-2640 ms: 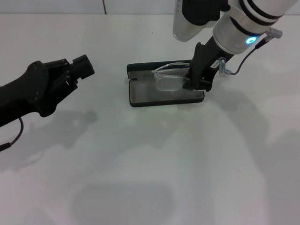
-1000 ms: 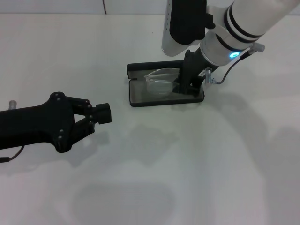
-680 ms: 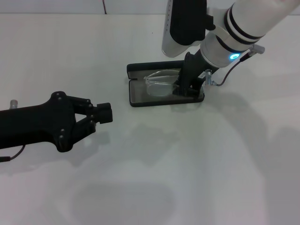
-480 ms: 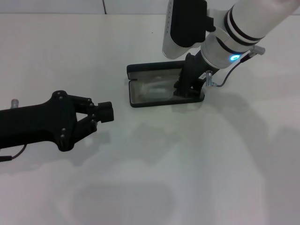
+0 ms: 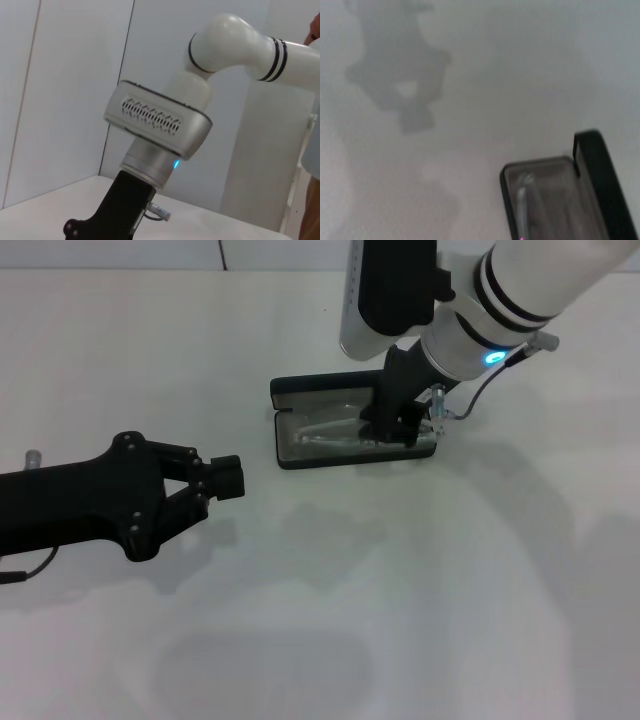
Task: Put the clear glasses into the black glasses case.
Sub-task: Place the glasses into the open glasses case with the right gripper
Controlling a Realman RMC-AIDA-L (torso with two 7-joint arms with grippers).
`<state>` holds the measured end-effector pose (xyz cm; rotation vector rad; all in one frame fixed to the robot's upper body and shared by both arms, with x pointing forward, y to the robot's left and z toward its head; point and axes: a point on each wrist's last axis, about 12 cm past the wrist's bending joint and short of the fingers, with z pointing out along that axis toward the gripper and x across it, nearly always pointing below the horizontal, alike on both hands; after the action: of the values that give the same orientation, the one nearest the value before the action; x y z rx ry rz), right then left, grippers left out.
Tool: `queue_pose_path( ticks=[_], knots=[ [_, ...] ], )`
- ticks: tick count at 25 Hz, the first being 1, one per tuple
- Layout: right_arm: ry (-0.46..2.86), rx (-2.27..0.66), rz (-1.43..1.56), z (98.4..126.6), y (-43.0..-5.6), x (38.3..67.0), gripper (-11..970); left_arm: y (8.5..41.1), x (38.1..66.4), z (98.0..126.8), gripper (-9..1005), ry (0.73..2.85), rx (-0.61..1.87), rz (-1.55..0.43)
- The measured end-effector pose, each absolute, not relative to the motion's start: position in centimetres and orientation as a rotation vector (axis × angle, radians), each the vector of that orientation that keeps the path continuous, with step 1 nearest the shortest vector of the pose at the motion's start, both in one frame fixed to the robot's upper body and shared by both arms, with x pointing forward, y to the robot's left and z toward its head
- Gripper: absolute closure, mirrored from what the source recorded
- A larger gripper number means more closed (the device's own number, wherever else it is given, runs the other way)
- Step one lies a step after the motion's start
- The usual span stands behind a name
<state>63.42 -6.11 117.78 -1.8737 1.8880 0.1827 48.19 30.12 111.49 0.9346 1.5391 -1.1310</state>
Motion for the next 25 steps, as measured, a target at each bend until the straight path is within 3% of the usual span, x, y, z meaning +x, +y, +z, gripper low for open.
queue_pose_path(
  ticks=[9, 25],
  knots=[
    [1.844, -1.811, 0.170, 118.7, -7.2, 63.2, 808, 30.5, 48.0, 111.5, 913, 1.546, 0.926, -1.125],
    [1.917, -1.813, 0.269, 117.4, -8.1, 62.2, 809, 30.7, 48.3, 111.8, 913, 1.536, 0.915, -1.109]
  ],
)
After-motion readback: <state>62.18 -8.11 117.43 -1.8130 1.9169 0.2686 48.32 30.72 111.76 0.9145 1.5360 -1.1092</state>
